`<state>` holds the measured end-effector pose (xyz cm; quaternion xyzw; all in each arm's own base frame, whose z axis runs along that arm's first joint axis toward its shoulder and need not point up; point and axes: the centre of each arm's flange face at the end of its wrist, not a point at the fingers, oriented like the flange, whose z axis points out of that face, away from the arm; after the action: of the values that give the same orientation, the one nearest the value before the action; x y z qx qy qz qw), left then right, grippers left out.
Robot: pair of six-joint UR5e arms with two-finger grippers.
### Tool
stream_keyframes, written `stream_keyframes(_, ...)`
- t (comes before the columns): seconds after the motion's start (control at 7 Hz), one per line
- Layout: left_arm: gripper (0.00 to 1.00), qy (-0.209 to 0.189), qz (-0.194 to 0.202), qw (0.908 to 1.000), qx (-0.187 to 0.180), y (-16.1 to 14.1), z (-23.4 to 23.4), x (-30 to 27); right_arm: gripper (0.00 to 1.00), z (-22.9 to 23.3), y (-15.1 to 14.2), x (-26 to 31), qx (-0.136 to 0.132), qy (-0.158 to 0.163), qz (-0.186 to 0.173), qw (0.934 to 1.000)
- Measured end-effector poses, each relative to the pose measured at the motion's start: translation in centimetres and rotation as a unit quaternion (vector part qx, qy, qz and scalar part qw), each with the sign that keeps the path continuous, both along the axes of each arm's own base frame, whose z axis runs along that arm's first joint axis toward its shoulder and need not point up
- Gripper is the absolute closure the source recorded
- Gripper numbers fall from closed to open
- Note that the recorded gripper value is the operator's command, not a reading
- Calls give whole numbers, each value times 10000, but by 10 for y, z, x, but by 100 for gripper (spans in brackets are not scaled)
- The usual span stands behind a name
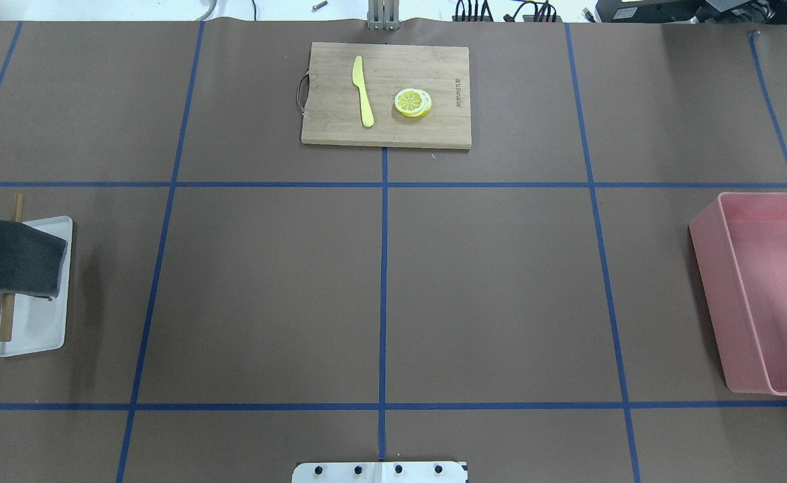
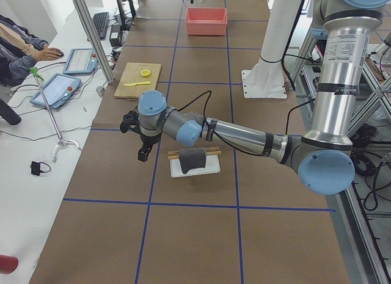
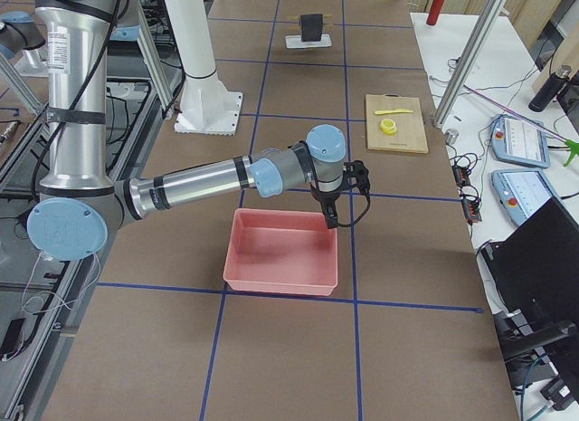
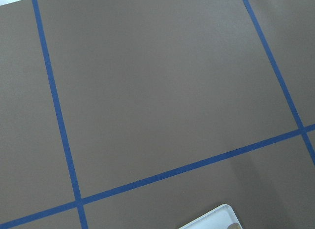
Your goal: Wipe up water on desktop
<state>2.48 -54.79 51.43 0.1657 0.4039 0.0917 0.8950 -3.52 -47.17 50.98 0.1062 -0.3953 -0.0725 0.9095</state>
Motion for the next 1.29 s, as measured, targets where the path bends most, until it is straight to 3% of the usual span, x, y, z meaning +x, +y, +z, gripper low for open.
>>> stream_keyframes(0.29,2,12,12,10000,53,1,-1,0,0,2,0,3,28,172,87,9998)
stream_keyframes(0.71,2,35,31,10000,59,12,7,-3,0,11,2,7,-134,120,144,9997)
stream_keyframes(1.29,2,671,280,9973,34,33,5,0,0,26,15,33,-494,-342,326,9977)
